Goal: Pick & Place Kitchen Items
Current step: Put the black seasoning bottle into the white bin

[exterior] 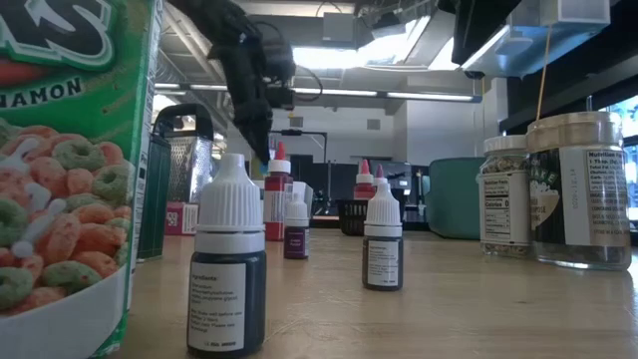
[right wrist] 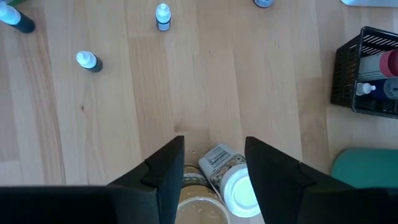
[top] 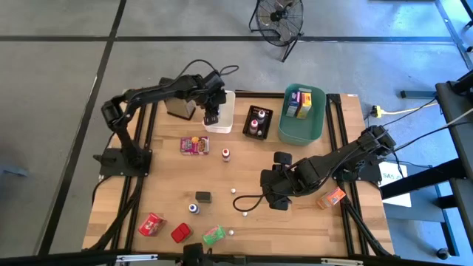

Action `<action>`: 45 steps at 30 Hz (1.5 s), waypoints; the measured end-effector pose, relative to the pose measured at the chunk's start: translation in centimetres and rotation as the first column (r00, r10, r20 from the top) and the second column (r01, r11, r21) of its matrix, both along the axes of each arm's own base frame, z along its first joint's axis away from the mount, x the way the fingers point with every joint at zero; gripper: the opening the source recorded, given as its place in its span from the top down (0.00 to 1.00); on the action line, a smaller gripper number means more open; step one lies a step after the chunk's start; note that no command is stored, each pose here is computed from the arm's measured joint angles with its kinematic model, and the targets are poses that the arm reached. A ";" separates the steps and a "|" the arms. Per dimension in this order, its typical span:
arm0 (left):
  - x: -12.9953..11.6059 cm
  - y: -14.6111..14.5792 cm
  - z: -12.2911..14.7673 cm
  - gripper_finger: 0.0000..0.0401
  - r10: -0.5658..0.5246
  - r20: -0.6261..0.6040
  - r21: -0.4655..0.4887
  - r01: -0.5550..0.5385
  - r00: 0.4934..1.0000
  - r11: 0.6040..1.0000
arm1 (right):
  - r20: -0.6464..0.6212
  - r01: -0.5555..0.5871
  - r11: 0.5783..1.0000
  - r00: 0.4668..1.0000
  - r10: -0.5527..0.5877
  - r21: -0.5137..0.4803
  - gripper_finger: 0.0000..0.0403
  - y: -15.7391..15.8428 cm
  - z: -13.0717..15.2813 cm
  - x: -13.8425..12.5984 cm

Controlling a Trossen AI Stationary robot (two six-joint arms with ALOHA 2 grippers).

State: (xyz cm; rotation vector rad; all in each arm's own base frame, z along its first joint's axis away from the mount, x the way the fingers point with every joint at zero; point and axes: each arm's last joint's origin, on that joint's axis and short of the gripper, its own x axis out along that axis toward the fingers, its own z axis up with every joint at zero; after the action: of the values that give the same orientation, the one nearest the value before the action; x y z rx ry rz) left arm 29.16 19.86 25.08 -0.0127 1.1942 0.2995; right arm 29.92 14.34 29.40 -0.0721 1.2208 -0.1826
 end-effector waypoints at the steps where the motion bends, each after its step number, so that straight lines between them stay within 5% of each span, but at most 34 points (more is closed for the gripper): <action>1: 0.0 0.2 -0.3 0.50 0.012 -0.003 -0.006 -0.012 1.000 1.000 | -0.001 -0.001 1.000 1.000 0.001 0.000 0.57 0.0 0.0 0.0; 27: 2.6 2.8 -5.2 0.50 0.062 0.024 0.015 -0.062 0.998 0.998 | -0.008 -0.007 1.000 1.000 0.007 -0.005 0.57 0.0 0.0 -0.1; 45: 2.4 2.8 -5.2 0.46 0.021 0.020 -0.016 -0.021 1.000 1.000 | -0.012 -0.008 1.000 1.000 0.008 -0.008 0.57 -0.1 0.0 -0.1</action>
State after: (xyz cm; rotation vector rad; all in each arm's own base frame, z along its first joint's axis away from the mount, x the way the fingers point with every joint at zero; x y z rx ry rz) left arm 31.57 22.65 19.89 -0.0419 1.1765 0.3080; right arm 29.82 14.29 29.37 -0.0847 1.2319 -0.1805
